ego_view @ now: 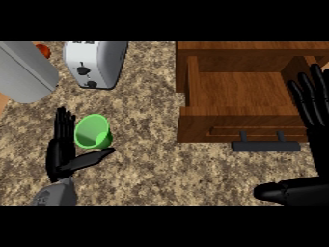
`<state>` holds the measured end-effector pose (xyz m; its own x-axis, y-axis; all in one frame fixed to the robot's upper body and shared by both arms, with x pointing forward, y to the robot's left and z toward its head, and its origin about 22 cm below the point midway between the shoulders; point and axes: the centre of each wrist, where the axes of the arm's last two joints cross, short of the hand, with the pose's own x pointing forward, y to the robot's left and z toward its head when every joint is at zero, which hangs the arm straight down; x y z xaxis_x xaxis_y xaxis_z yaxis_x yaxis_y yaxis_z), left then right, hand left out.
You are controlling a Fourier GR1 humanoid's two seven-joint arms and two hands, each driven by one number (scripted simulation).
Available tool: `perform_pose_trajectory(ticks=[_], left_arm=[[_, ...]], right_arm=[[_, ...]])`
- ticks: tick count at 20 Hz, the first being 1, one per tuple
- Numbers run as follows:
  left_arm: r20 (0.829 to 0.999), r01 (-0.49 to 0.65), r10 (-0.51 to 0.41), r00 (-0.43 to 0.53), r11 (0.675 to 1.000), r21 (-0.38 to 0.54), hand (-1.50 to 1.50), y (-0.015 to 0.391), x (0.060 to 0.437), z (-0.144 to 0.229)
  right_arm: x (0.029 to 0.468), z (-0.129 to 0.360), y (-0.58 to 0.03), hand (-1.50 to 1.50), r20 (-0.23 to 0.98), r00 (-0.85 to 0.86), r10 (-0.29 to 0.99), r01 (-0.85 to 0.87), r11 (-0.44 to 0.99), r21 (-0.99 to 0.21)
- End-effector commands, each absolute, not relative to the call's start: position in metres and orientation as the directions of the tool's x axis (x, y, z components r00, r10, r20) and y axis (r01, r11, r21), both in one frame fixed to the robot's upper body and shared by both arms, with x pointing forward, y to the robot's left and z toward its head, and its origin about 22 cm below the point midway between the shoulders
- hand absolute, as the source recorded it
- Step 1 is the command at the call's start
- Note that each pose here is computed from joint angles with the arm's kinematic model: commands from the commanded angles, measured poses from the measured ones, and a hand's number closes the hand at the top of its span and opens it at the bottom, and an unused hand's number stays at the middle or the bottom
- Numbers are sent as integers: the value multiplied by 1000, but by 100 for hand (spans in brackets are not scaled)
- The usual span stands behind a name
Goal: Pick up the cup, place it into the drawer and close the drawer
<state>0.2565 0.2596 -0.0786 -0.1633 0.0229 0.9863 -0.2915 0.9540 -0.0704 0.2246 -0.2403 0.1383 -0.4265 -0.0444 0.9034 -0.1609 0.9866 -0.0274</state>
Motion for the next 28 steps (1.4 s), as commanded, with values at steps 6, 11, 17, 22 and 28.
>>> perform_pose_trajectory(ticks=[6, 11, 17, 22, 28], left_arm=[[987, -318, 15, -160, 946, -66, -150, 267, 250, -120], [990, -321, 36, -138, 944, -79, -150, 286, 265, -128], [989, -304, 23, -144, 950, -66, -150, 272, 263, -132], [979, -295, 56, -197, 949, -114, -150, 290, 279, -129], [980, -274, 114, -161, 949, -156, -150, 260, 275, -139]], right_arm=[[230, 142, -231, -150, 907, -420, -38, -183, 982, -44], [231, 139, -230, -150, 902, -428, -51, -180, 983, -30], [220, 145, -236, -150, 907, -419, -53, -171, 985, -22], [211, 153, -233, -150, 905, -421, -55, -181, 983, -24], [224, 148, -243, -150, 904, -426, -38, -166, 985, -37]])
